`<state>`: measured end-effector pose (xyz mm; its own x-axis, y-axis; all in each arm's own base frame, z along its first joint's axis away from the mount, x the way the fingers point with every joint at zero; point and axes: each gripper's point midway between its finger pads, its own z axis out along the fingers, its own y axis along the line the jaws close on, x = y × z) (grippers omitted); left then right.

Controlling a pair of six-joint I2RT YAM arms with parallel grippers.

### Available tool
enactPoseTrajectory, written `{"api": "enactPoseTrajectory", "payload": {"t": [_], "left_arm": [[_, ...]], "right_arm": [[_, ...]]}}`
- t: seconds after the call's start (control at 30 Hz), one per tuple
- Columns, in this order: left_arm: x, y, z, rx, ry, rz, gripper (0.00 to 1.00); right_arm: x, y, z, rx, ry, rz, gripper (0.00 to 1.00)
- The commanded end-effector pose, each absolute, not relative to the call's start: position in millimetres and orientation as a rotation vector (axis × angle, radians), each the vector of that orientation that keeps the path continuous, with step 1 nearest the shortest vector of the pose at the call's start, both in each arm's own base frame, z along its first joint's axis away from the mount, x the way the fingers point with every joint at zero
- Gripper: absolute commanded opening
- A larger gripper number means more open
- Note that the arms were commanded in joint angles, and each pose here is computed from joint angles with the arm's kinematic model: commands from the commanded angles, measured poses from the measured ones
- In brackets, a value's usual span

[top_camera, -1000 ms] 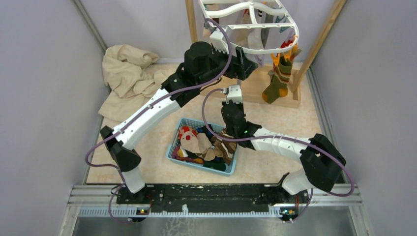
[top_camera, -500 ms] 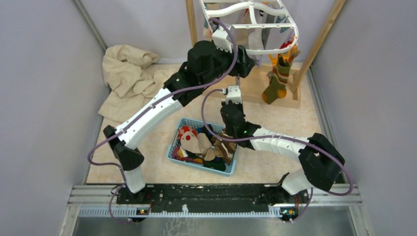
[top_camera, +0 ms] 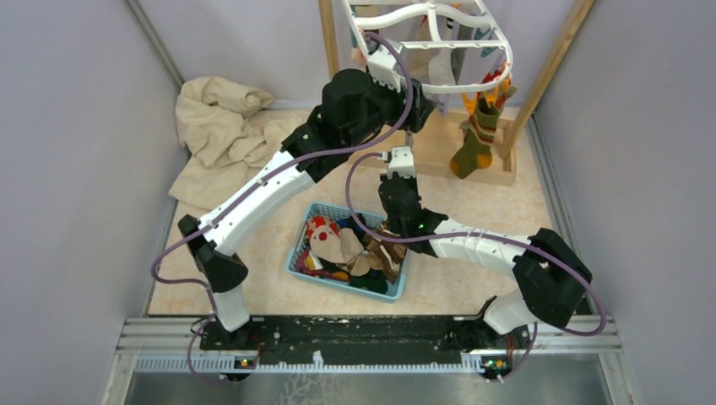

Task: Remove the socks clipped to the hanger
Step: Remove the sock from the hanger.

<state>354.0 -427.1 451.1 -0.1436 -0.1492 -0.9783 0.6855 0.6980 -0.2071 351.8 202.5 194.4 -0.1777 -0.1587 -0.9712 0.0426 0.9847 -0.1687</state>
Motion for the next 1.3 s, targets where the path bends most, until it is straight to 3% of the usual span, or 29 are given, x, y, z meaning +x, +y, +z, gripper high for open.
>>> {"api": "enactPoseTrajectory", "payload": {"t": [0.0,0.2,0.47,0.77,1.27], "left_arm": [[356.2,-427.1,447.2,0.494,1.534,-0.716,0.73],[362.5,-424.5,440.1,0.492,1.542,-0.669,0.70],[364.6,-429.4,446.4,0.490,1.521,-0.683,0.58],[367.9,-435.2,446.0,0.486,1.521,-0.697,0.57],[366.2,-431.4,460.6,0.457,1.494,-0.721,0.44]], "right_arm": [[356.0,210.5,219.5,-0.031,1.692,-0.136,0.00],[356.1,211.3,221.2,-0.033,1.690,-0.134,0.00],[355.6,210.1,219.6,-0.034,1.692,-0.140,0.00],[355.2,209.6,218.2,-0.036,1.694,-0.142,0.00],[354.4,208.9,214.4,-0.036,1.697,-0.142,0.00]]}}
